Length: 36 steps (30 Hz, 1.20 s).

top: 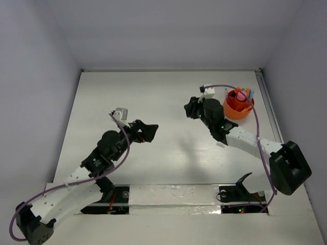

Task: Sort the stationery into containers
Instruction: Place the pen in the storage box, then pick up the pen from the center of the board.

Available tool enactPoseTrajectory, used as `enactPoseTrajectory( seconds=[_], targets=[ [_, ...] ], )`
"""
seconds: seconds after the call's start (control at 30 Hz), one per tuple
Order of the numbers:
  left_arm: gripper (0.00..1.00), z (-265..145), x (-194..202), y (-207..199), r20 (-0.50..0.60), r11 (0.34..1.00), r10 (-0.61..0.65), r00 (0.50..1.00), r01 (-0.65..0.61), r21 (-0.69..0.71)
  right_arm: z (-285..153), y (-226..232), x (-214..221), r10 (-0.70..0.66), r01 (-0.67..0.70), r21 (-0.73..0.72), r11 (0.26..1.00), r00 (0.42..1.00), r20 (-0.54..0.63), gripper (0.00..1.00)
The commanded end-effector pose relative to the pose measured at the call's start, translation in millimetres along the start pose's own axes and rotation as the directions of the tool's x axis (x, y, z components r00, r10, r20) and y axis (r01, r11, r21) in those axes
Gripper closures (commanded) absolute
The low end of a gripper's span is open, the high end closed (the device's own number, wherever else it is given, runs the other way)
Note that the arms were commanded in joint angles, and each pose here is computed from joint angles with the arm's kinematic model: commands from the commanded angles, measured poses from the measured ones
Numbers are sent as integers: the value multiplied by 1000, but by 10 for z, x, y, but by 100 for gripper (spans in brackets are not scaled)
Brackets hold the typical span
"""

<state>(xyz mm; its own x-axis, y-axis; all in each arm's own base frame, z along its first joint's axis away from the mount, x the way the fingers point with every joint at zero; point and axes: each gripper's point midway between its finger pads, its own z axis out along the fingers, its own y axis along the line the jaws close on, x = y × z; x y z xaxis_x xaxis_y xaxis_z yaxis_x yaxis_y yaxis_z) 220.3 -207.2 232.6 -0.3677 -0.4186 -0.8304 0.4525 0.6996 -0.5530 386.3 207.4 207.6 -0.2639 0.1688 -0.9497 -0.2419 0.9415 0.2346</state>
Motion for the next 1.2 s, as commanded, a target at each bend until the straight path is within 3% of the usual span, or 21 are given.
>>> enactPoseTrajectory(
  seconds=[0.0, 0.03, 0.07, 0.17, 0.23, 0.3, 0.4, 0.43, 0.5, 0.53, 0.67, 0.73, 0.93, 1.17],
  targets=[
    [8, 18, -237, 277, 28, 973, 18, 999, -11, -232, -146, 348, 318, 143, -158, -122, 980, 982, -120, 57],
    [16, 56, -183, 428, -4, 953, 35, 999, -35, -302, -237, 353, 334, 173, -190, -132, 973, 977, -128, 66],
    [37, 65, -168, 517, -25, 937, 45, 999, -51, -345, -305, 376, 370, 176, -198, -152, 968, 973, -147, 76],
    [47, 127, -130, 861, -113, 864, 73, 991, -120, -489, -524, 396, 404, 166, -201, -186, 962, 968, -190, 76],
    [49, 145, -114, 1177, -183, 783, 79, 980, -174, -597, -649, 389, 497, 155, -202, -198, 959, 960, -233, 71],
    [51, 186, -45, 1342, -259, 750, 66, 964, -219, -624, -785, 429, 439, 152, -207, -237, 949, 961, -231, 67],
    [55, 291, 33, 1528, -431, 709, 33, 902, -325, -626, -931, 397, 417, 129, -184, -258, 948, 968, -216, 63],
    [55, 270, 20, 1688, -524, 645, 34, 851, -419, -639, -945, 364, 403, 122, -172, -250, 953, 972, -201, 63],
    [55, 232, -59, 1912, -595, 593, 9, 803, -484, -644, -980, 321, 397, 118, -161, -244, 956, 976, -183, 62],
    [53, 161, 77, 2048, -682, 572, -12, 731, -555, -604, -985, 310, 413, 113, -156, -242, 958, 976, -184, 62],
    [42, 171, 200, 2177, -760, 619, -11, 650, -592, -516, -1003, 242, 416, 100, -138, -215, 967, 979, -178, 62],
    [39, 210, 245, 2244, -768, 643, -23, 640, -579, -502, -1035, 229, 372, 104, -137, -215, 967, 982, -160, 62],
    [40, 254, 543, 2252, -802, 721, -54, 594, -533, -443, -1032, 179, 380, 94, -124, -192, 973, 983, -158, 62],
    [43, 226, 718, 2467, -820, 708, -119, 560, -531, -466, -1044, 176, 385, 93, -123, -194, 973, 983, -158, 62]
  ],
)
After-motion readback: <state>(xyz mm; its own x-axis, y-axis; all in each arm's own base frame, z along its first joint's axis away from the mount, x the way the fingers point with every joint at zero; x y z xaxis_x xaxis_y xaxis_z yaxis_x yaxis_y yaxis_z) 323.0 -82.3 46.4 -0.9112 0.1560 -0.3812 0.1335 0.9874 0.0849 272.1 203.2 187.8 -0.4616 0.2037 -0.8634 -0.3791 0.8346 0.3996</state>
